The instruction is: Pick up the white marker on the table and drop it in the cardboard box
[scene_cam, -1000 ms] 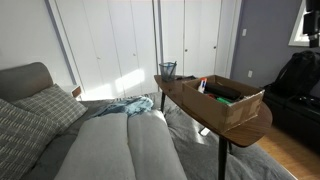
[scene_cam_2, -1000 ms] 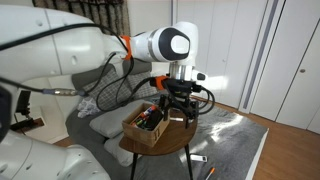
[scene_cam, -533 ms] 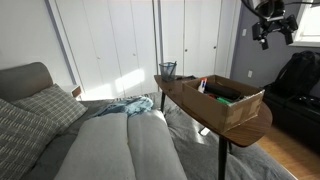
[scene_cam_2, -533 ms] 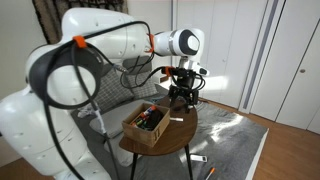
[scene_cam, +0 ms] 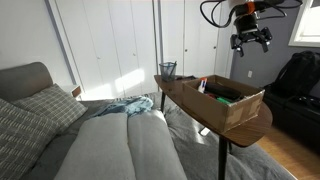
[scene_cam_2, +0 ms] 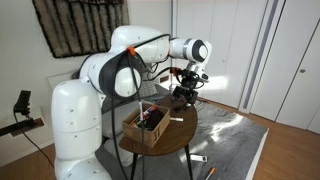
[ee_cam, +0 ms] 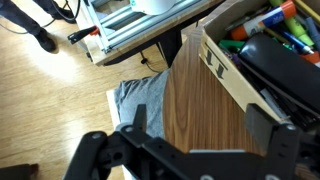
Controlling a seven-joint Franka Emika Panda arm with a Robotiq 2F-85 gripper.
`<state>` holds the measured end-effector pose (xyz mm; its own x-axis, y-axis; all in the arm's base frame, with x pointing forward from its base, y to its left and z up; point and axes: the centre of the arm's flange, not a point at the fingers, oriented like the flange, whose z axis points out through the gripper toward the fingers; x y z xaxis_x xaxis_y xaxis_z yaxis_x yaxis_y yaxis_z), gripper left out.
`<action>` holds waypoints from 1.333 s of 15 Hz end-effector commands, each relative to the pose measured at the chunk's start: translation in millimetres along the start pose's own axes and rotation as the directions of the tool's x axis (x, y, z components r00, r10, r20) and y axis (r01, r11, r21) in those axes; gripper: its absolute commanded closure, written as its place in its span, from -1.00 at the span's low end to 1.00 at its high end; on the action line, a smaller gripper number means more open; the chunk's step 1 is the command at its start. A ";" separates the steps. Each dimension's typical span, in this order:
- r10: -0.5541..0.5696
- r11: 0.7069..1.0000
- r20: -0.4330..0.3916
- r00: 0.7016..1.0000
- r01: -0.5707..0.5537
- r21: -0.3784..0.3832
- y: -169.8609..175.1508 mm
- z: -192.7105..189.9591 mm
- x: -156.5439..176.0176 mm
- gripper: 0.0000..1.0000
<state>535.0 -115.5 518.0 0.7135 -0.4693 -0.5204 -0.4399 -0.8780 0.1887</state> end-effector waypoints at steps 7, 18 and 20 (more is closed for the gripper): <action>0.420 0.895 0.063 0.905 -0.425 0.138 -39.9 0.0 35.4 -1.00; 0.600 0.792 0.056 0.798 -0.603 0.100 -69.7 15.5 78.4 -1.00; 0.612 0.780 -0.027 0.791 -0.597 0.185 -73.2 17.5 77.3 -1.00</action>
<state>614.4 -89.8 450.9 0.2750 -0.8962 -0.3482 -0.8318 -0.4034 0.3813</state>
